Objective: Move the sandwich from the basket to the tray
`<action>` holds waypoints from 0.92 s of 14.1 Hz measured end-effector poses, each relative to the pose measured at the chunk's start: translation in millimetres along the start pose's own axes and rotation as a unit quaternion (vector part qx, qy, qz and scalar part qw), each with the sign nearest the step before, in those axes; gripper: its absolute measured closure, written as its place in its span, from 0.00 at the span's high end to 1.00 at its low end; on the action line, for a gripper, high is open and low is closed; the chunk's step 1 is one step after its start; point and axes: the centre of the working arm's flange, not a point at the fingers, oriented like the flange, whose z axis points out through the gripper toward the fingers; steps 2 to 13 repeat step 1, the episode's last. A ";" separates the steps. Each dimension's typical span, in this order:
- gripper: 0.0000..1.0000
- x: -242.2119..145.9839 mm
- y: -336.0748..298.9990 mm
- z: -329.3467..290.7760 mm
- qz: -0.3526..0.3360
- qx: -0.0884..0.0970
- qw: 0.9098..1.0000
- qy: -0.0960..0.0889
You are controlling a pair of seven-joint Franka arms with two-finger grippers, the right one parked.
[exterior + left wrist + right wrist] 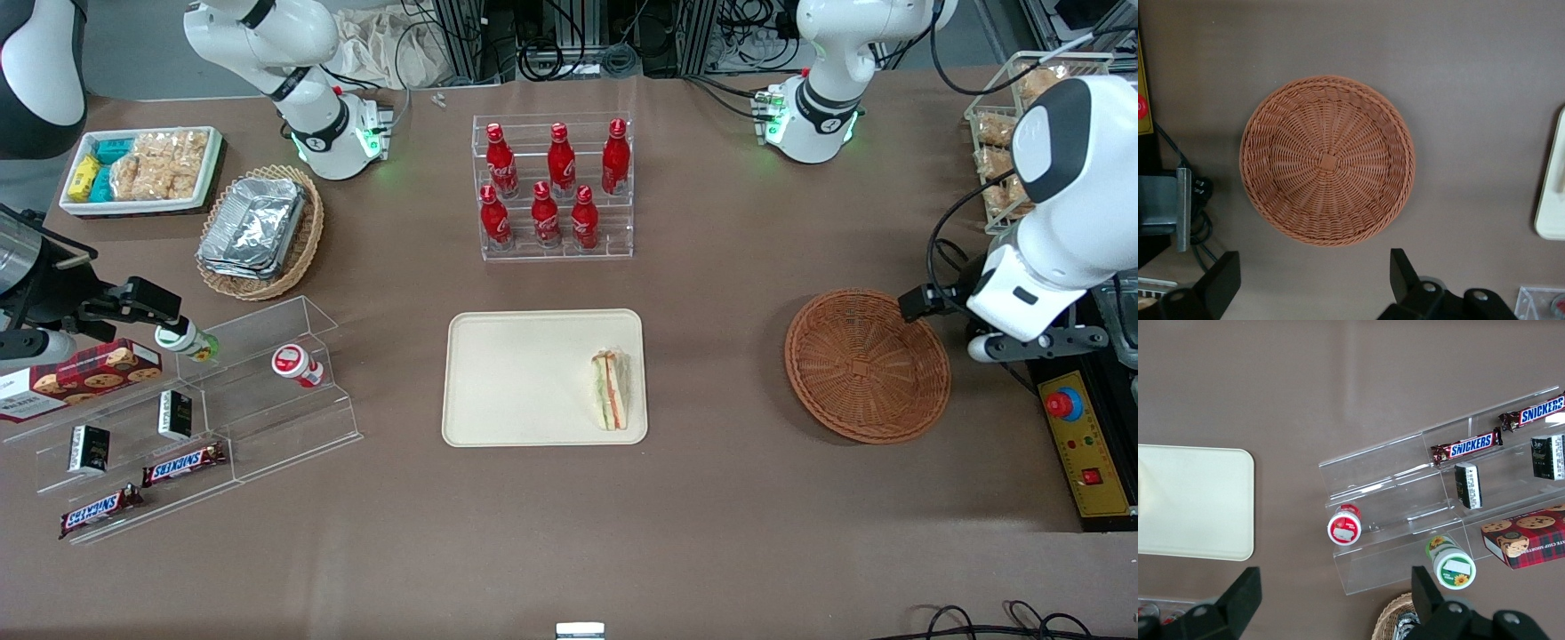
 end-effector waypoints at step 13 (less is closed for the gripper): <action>1.00 -1.2 -2.2 -2.9 0.017 0.001 1.000 -0.007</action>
